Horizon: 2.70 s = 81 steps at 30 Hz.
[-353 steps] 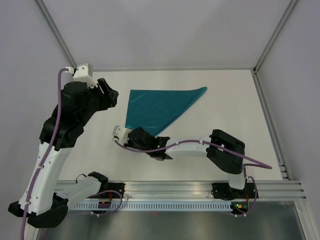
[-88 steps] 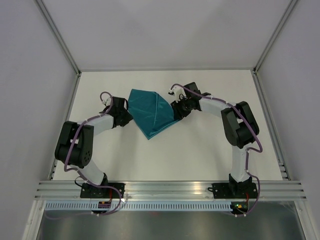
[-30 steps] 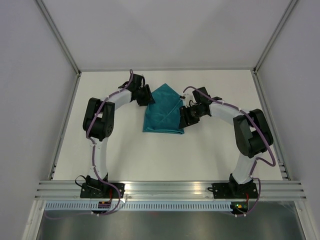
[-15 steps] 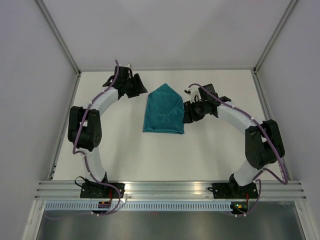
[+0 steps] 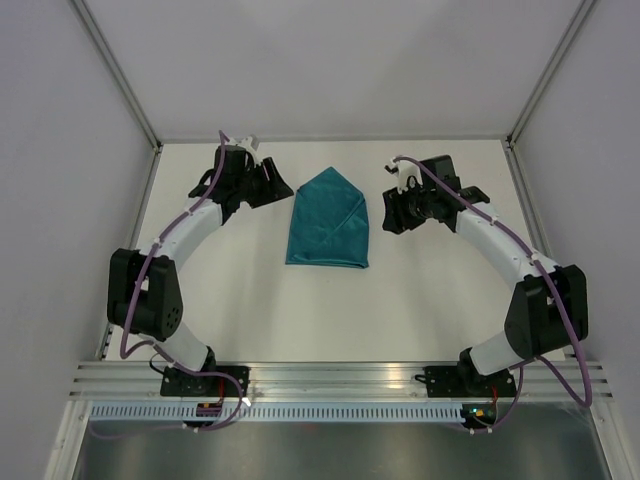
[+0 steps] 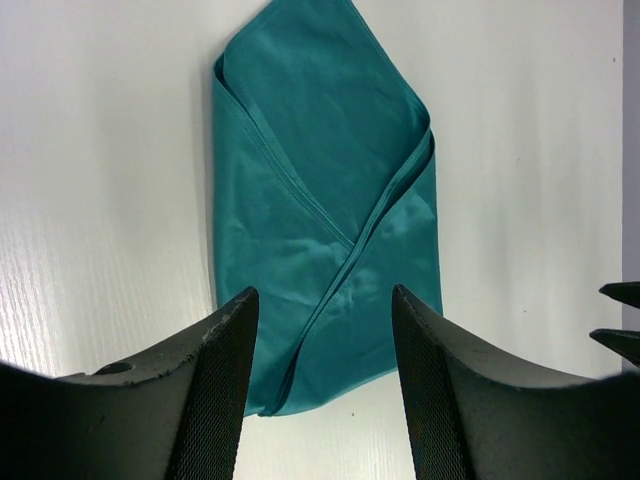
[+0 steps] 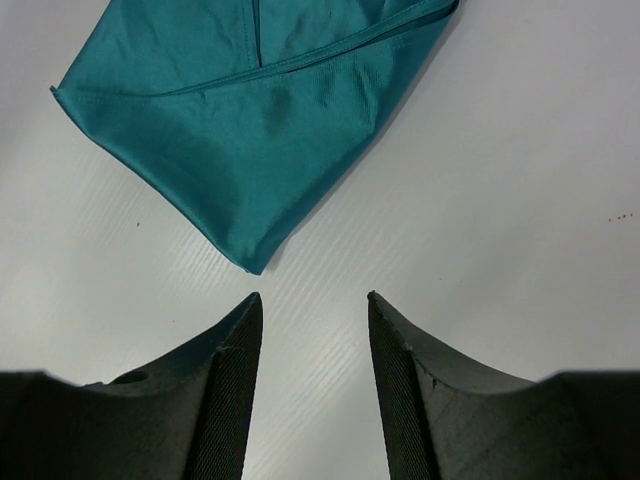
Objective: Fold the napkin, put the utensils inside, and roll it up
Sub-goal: Roll the napkin with the utensil
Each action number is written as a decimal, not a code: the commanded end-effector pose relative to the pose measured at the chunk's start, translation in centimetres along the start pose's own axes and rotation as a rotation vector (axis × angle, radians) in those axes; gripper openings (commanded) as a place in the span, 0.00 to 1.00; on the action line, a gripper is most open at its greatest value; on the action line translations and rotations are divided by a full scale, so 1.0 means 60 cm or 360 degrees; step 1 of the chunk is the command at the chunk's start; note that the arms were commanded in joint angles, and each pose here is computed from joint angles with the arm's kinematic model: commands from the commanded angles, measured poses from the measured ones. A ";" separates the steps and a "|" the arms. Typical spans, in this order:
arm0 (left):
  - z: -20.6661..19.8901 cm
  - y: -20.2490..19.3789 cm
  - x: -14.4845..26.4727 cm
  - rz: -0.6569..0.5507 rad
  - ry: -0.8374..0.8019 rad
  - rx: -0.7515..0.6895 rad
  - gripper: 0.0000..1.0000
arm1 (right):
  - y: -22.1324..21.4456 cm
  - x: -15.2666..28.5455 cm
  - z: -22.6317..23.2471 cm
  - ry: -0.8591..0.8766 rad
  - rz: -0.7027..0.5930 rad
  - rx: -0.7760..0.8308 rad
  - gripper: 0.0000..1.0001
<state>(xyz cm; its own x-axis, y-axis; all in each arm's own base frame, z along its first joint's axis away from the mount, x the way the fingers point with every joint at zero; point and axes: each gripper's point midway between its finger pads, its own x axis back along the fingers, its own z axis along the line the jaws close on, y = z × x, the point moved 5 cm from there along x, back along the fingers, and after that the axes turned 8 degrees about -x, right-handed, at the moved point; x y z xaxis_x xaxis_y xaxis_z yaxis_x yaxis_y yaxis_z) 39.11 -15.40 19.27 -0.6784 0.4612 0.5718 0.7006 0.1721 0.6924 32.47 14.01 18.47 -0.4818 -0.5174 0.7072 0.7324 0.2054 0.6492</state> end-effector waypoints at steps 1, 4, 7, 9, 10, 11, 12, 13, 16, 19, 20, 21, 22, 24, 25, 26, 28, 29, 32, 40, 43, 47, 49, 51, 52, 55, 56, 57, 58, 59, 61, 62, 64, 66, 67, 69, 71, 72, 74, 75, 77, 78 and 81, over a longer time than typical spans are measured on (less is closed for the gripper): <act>-0.023 0.025 0.030 -0.0142 -0.0020 -0.0080 0.61 | 0.008 0.001 -0.008 -0.0039 -0.0009 0.0098 0.53; -0.035 0.028 0.044 -0.0190 0.0009 -0.0090 0.61 | 0.014 -0.016 -0.013 -0.0014 0.0032 0.0139 0.54; -0.038 0.024 0.059 -0.0220 0.0036 -0.0097 0.62 | 0.028 -0.022 -0.012 0.0028 0.0024 0.0190 0.54; -0.033 0.010 0.066 -0.0208 0.0052 -0.0099 0.62 | 0.033 -0.031 -0.019 -0.0003 -0.0007 0.0198 0.54; -0.030 0.003 0.067 -0.0198 0.0059 -0.0101 0.62 | 0.033 -0.037 -0.021 -0.0008 -0.0002 0.0182 0.54; -0.024 -0.013 0.065 -0.0167 0.0067 -0.0103 0.62 | 0.032 -0.040 -0.022 -0.0010 0.0011 0.0150 0.54; -0.026 -0.016 0.073 -0.0175 0.0056 -0.0116 0.62 | 0.034 -0.042 -0.021 0.0000 0.0011 0.0145 0.54; -0.023 -0.021 0.075 -0.0171 0.0058 -0.0121 0.62 | 0.034 -0.045 -0.022 -0.0002 0.0016 0.0140 0.54; -0.026 -0.035 0.086 -0.0175 0.0013 -0.0143 0.62 | 0.034 -0.045 -0.025 -0.0022 0.0003 0.0143 0.54; -0.037 -0.044 0.095 -0.0166 -0.0055 -0.0154 0.62 | 0.021 -0.034 -0.029 -0.0076 -0.0007 0.0157 0.54; -0.041 -0.043 0.098 -0.0170 -0.0069 -0.0162 0.62 | 0.018 -0.032 -0.030 -0.0091 -0.0020 0.0162 0.53; -0.046 -0.043 0.103 -0.0176 -0.0085 -0.0169 0.62 | 0.015 -0.029 -0.031 -0.0108 -0.0025 0.0166 0.54; -0.050 -0.043 0.107 -0.0185 -0.0093 -0.0175 0.62 | 0.009 -0.024 -0.030 -0.0113 -0.0027 0.0164 0.54; -0.054 -0.044 0.121 -0.0223 -0.0082 -0.0181 0.63 | 0.006 -0.022 -0.028 -0.0104 -0.0027 0.0171 0.54; -0.055 -0.047 0.124 -0.0228 -0.0082 -0.0174 0.63 | 0.006 -0.022 -0.027 -0.0102 -0.0026 0.0175 0.54; -0.056 -0.050 0.129 -0.0237 -0.0083 -0.0166 0.63 | 0.005 -0.020 -0.025 -0.0092 -0.0022 0.0174 0.54; -0.055 -0.053 0.132 -0.0246 -0.0061 -0.0145 0.63 | 0.001 -0.016 -0.023 -0.0076 -0.0026 0.0219 0.53; -0.057 -0.056 0.139 -0.0259 -0.0065 -0.0128 0.63 | 0.003 -0.015 -0.022 -0.0077 -0.0044 0.0249 0.54; -0.061 -0.059 0.157 -0.0315 -0.0042 -0.0119 0.63 | -0.007 -0.018 -0.010 -0.0071 -0.0049 0.0343 0.53; -0.056 -0.064 0.190 -0.0395 0.0020 -0.0118 0.63 | -0.045 -0.074 0.082 -0.0100 -0.0007 0.0837 0.53; -0.053 -0.047 0.208 -0.0472 0.0094 -0.0124 0.63 | -0.047 -0.103 0.116 -0.0035 0.0007 0.0970 0.54; -0.050 -0.017 0.230 -0.0554 0.0216 -0.0103 0.65 | -0.054 -0.143 0.127 0.0013 0.0069 0.1059 0.53; -0.056 -0.002 0.240 -0.0587 0.0226 -0.0102 0.67 | -0.056 -0.158 0.135 0.0036 0.0072 0.1111 0.54; -0.056 0.005 0.243 -0.0595 0.0244 -0.0104 0.67 | -0.060 -0.172 0.146 0.0059 0.0084 0.1156 0.54; -0.060 0.016 0.249 -0.0619 0.0242 -0.0108 0.67 | -0.056 -0.178 0.151 0.0063 0.0062 0.1178 0.54; -0.061 0.026 0.253 -0.0630 0.0267 -0.0122 0.68 | -0.053 -0.194 0.159 0.0072 0.0060 0.1200 0.55; -0.062 0.029 0.253 -0.0628 0.0266 -0.0132 0.68 | -0.051 -0.197 0.161 0.0075 0.0055 0.1203 0.55; -0.060 0.028 0.252 -0.0615 0.0275 -0.0135 0.68 | -0.054 -0.203 0.165 0.0091 0.0065 0.1208 0.55; -0.061 0.032 0.256 -0.0625 0.0276 -0.0138 0.68 | -0.054 -0.205 0.169 0.0101 0.0063 0.1215 0.55; -0.060 0.034 0.256 -0.0623 0.0281 -0.0147 0.68 | -0.056 -0.208 0.170 0.0105 0.0065 0.1223 0.55; -0.059 0.039 0.258 -0.0625 0.0283 -0.0154 0.68 | -0.060 -0.215 0.178 0.0116 0.0071 0.1246 0.56; -0.060 0.040 0.259 -0.0622 0.0277 -0.0157 0.68 | -0.062 -0.218 0.181 0.0117 0.0076 0.1265 0.56; -0.061 0.045 0.261 -0.0627 0.0274 -0.0170 0.68 | -0.063 -0.228 0.189 0.0115 0.0083 0.1287 0.56; -0.062 0.049 0.263 -0.0628 0.0269 -0.0179 0.68 | -0.064 -0.238 0.191 0.0118 0.0093 0.1290 0.57; -0.061 0.051 0.265 -0.0630 0.0277 -0.0186 0.68 | -0.066 -0.241 0.192 0.0123 0.0100 0.1292 0.57; -0.062 0.051 0.267 -0.0625 0.0268 -0.0197 0.68 | -0.069 -0.247 0.189 0.0121 0.0112 0.1291 0.57; -0.060 0.053 0.267 -0.0623 0.0275 -0.0207 0.68 | -0.071 -0.253 0.188 0.0119 0.0110 0.1297 0.57; -0.059 0.054 0.268 -0.0623 0.0276 -0.0214 0.68 | -0.073 -0.258 0.185 0.0112 0.0120 0.1304 0.57; -0.058 0.053 0.266 -0.0611 0.0276 -0.0219 0.68 | -0.075 -0.264 0.183 0.0105 0.0122 0.1314 0.57; -0.058 0.053 0.266 -0.0609 0.0272 -0.0222 0.68 | -0.080 -0.270 0.180 0.0106 0.0142 0.1320 0.57; -0.059 0.053 0.265 -0.0603 0.0261 -0.0238 0.68 | -0.086 -0.275 0.178 0.0112 0.0159 0.1338 0.57; -0.057 0.052 0.263 -0.0596 0.0264 -0.0242 0.68 | -0.089 -0.276 0.177 0.0115 0.0166 0.1342 0.57; -0.055 0.046 0.257 -0.0568 0.0258 -0.0254 0.68 | -0.100 -0.280 0.173 0.0127 0.0198 0.1347 0.56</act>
<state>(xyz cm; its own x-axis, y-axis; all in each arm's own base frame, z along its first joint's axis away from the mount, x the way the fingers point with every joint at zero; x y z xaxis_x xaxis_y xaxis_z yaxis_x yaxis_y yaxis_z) 29.81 -10.60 30.43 -0.9084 0.2231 0.3536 0.3972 0.1963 0.8965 30.76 29.72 6.14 -0.3642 -0.5003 0.7856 0.1798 0.7899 0.5863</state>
